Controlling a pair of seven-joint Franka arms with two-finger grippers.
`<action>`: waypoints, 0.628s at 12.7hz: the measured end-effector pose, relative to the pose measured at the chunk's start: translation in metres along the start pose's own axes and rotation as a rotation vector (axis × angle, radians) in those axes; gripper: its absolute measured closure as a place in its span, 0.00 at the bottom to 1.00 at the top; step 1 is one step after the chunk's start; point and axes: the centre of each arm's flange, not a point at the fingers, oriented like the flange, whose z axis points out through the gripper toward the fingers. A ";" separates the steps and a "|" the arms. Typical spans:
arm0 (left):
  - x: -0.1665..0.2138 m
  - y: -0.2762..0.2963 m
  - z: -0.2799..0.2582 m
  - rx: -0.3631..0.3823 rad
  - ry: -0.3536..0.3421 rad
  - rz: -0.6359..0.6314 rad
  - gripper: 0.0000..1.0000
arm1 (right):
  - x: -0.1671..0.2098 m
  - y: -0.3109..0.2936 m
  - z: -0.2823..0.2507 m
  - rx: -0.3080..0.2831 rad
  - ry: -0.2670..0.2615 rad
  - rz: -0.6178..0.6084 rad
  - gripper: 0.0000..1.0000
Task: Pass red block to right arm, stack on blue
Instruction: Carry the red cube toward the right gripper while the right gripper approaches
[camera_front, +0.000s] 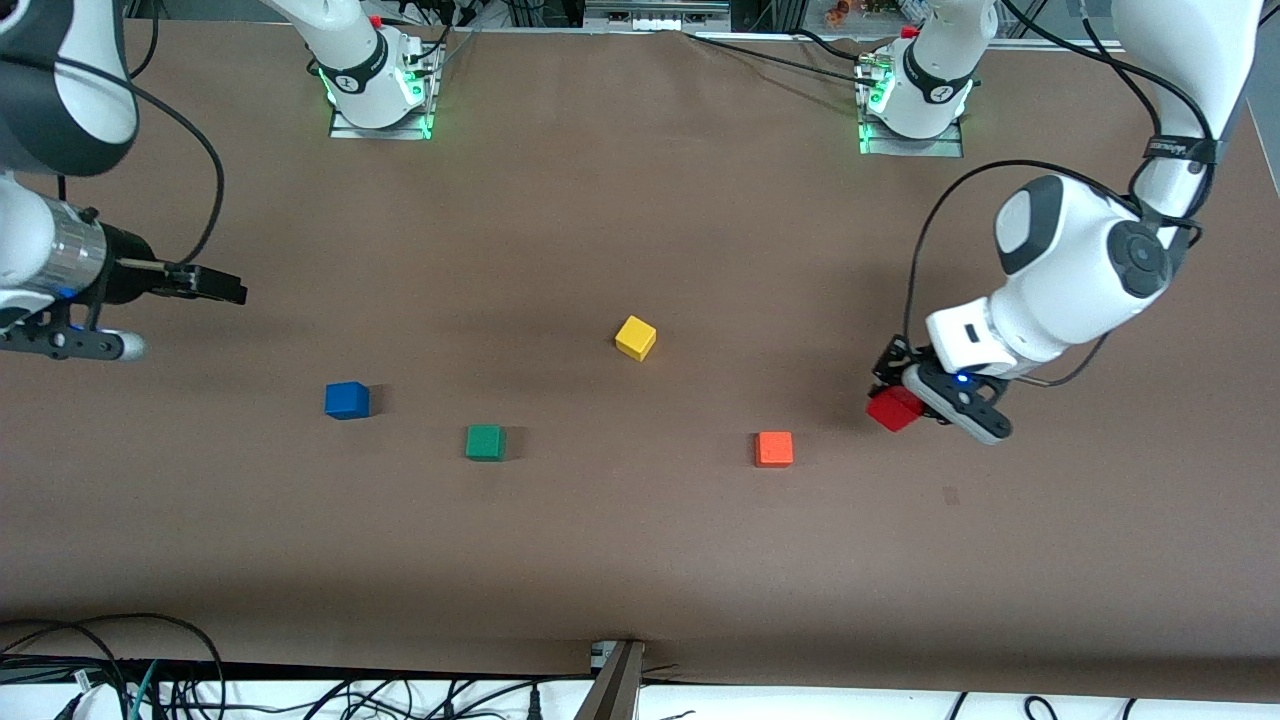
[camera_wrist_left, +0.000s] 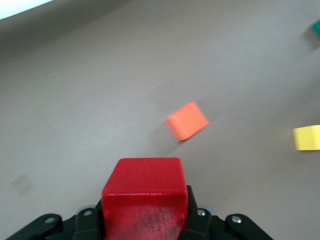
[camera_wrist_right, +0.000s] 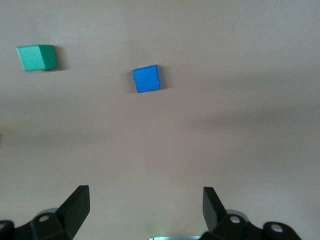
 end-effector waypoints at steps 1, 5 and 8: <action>0.008 0.025 0.006 -0.044 0.007 0.032 0.44 | 0.002 -0.001 0.005 0.000 -0.014 -0.005 0.00; 0.053 0.122 0.008 -0.196 0.090 0.212 0.44 | -0.004 -0.028 0.008 0.245 -0.082 -0.015 0.00; 0.087 0.142 -0.004 -0.345 0.221 0.302 0.44 | -0.002 -0.050 0.006 0.472 -0.114 -0.018 0.00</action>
